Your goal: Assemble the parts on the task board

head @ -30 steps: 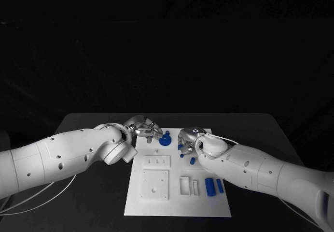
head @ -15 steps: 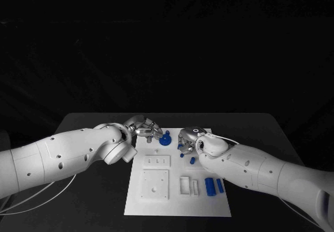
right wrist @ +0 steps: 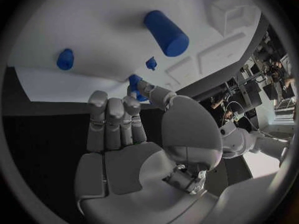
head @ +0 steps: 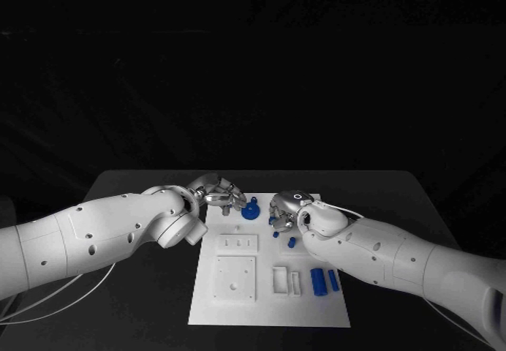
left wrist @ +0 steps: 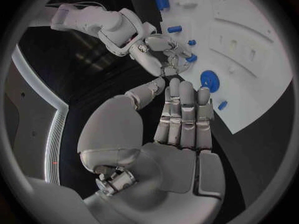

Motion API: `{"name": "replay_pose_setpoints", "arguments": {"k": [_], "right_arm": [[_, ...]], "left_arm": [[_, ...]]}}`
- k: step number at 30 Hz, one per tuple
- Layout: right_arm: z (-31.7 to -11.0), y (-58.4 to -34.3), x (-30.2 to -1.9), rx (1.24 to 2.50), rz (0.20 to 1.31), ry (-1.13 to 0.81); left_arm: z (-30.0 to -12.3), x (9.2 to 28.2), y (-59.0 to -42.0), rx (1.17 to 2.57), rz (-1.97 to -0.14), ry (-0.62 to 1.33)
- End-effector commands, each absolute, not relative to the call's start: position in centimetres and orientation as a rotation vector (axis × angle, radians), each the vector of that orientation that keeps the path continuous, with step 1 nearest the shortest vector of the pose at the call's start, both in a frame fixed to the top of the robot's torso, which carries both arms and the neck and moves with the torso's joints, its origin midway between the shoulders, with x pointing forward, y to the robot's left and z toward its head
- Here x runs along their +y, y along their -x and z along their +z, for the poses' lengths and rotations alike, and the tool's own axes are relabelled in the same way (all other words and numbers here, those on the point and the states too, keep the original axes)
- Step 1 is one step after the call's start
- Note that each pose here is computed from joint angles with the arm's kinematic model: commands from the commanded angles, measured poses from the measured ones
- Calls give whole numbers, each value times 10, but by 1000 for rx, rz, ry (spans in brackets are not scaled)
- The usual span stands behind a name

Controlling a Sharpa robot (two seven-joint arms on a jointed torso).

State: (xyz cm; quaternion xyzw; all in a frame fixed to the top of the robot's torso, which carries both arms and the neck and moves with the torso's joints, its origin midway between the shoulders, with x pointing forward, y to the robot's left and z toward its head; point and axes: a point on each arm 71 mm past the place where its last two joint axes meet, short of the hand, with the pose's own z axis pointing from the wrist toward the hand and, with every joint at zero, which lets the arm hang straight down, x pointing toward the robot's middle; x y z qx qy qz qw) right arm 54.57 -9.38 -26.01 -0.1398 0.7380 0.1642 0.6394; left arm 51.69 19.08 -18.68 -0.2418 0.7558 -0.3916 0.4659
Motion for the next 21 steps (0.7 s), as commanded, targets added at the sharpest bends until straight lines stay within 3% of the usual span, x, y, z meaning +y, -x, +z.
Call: {"name": "replay_pose_setpoints", "arguments": {"k": [1,7,21], "right_arm": [[-256,-546,-97,1655,447,230],[-246,-551,-113,1713,608,-122],[-224,-545,-145,1806,881,-671]], "left_arm": [[-186,190,-517,1854,-973,590],[-184,195,-519,1821,-981,607],[-172,193,-519,1624,-1107,517]]}}
